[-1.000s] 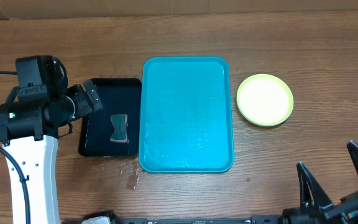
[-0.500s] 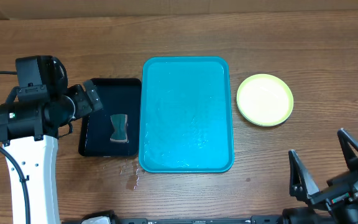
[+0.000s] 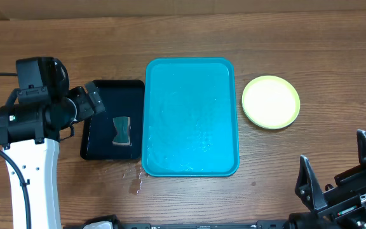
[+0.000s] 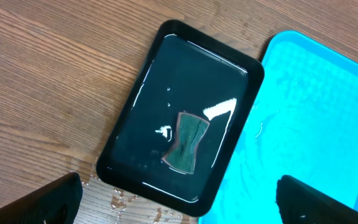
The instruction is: Clean dirty plates on tray and stack at the side
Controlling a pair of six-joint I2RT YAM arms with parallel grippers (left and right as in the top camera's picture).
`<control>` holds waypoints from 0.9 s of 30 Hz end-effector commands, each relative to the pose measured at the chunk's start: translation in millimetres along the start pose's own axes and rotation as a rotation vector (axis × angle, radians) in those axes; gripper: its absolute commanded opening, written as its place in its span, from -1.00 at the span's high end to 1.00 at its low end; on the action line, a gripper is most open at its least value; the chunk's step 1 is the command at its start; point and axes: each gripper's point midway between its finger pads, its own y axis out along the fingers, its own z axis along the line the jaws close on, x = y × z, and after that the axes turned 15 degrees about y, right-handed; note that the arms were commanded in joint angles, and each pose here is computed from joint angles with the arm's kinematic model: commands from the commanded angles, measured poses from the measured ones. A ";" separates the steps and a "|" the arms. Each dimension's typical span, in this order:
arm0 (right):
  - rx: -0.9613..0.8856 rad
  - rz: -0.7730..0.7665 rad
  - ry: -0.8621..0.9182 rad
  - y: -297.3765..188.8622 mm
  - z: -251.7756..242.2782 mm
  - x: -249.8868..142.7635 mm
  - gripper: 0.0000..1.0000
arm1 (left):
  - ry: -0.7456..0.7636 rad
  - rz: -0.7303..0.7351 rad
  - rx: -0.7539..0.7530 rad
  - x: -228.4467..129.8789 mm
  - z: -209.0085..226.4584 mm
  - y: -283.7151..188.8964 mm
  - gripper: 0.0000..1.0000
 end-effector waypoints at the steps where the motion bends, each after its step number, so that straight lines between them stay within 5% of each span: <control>1: 0.005 -0.056 -0.018 -7.7 -1.0 -3.3 -1.00 | -0.013 -0.011 0.015 3.8 3.4 -2.2 -1.00; 27: -0.190 -0.023 -0.008 -17.7 -75.9 -129.0 -1.00 | -0.013 -0.011 0.015 3.8 3.4 -2.2 -0.99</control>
